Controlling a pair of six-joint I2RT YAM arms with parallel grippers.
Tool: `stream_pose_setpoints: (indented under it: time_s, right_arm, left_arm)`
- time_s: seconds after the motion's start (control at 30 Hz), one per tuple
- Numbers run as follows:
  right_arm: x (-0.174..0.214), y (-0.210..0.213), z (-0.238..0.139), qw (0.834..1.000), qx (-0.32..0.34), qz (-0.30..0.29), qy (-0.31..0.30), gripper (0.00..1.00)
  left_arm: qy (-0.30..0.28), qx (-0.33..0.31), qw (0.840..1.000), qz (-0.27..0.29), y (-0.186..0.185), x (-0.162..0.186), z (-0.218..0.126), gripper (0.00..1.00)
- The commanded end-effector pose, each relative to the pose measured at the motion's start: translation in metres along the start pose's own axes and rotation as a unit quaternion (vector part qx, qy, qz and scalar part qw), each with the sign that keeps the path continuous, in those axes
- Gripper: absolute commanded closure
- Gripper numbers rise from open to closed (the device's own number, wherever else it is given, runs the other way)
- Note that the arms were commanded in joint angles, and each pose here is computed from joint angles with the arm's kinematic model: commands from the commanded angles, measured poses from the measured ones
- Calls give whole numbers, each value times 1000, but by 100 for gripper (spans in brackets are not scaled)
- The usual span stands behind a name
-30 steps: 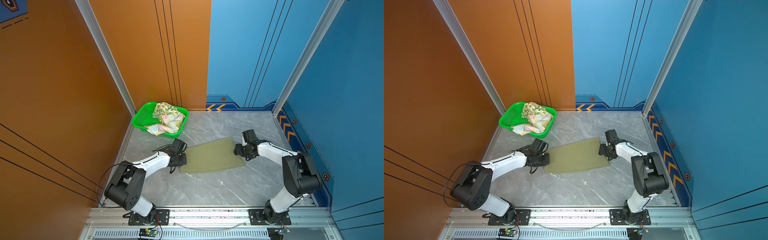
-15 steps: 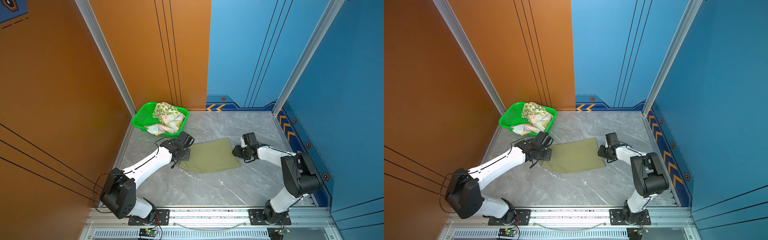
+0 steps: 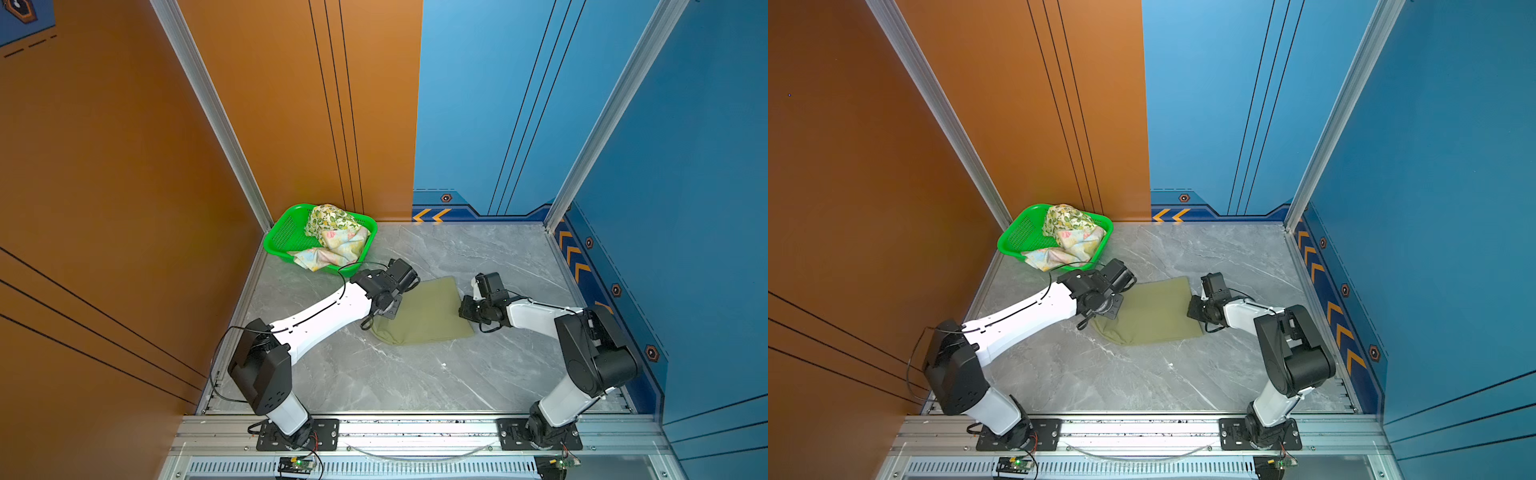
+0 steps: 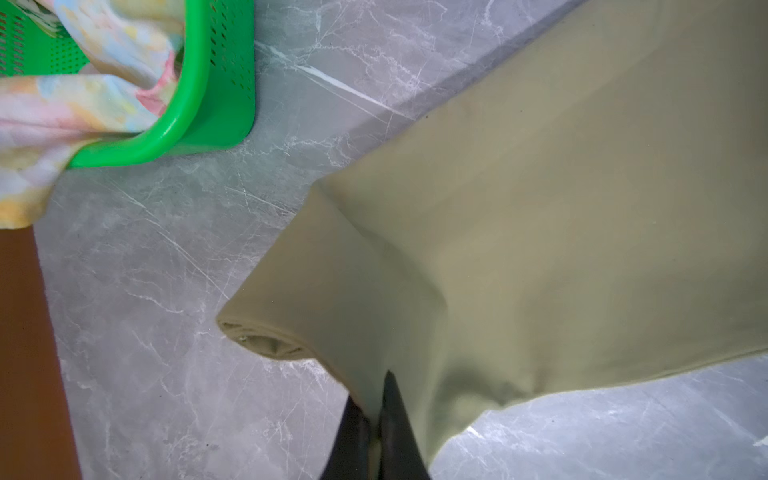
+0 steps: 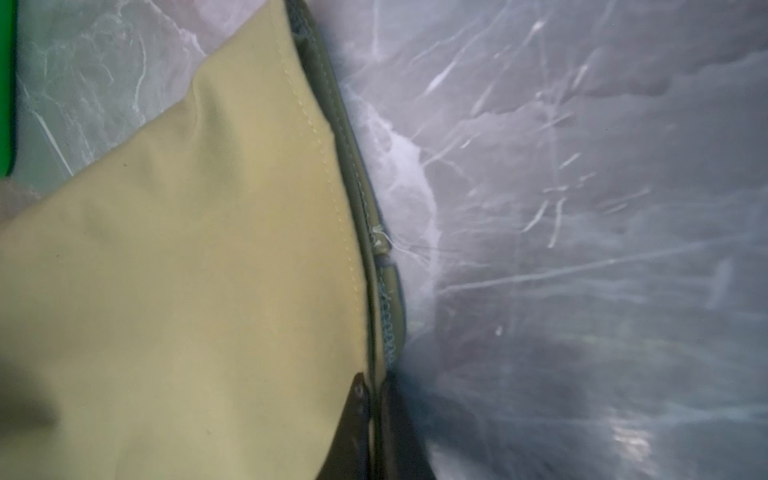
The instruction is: Fold and stack the skirts
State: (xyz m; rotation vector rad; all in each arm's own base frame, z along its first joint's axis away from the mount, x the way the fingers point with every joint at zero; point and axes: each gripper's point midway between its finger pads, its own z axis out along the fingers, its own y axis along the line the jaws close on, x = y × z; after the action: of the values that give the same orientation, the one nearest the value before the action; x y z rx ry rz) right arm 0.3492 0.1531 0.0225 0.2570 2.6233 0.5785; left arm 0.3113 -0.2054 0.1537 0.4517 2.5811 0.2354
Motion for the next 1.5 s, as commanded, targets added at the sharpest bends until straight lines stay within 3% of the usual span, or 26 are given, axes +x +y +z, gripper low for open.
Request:
stream_pose_setpoints:
  time_s: [0.0, 0.43, 1.07, 1.2, 1.23, 1.27, 1.37, 1.47]
  right_arm:
    - [12, 8, 6, 1000, 1, 9, -1, 95]
    - [38, 61, 21, 999, -27, 21, -37, 99]
    - [44, 44, 15, 993, -49, 78, -67, 94]
    - [46, 37, 12, 992, -50, 88, -74, 86]
    - [46, 35, 10, 992, -50, 90, -75, 83]
    - [46, 34, 9, 992, -51, 90, -76, 79]
    - [46, 25, 3, 991, -47, 96, -82, 65]
    - [44, 15, -6, 990, -44, 100, -90, 50]
  left_arm:
    - [5, -30, 999, 40, -3, -5, -6, 100]
    - [22, 26, 996, 81, -70, -15, 2, 100]
    - [45, 99, 991, 78, -132, -25, 14, 100]
    - [50, 109, 990, 72, -141, -28, 19, 100]
    - [48, 116, 990, 69, -144, -31, 17, 93]
    - [42, 126, 989, 64, -148, -38, 14, 79]
    - [16, 162, 986, 43, -156, -65, -4, 50]
    - [-24, 209, 977, 9, -159, -96, -29, 34]
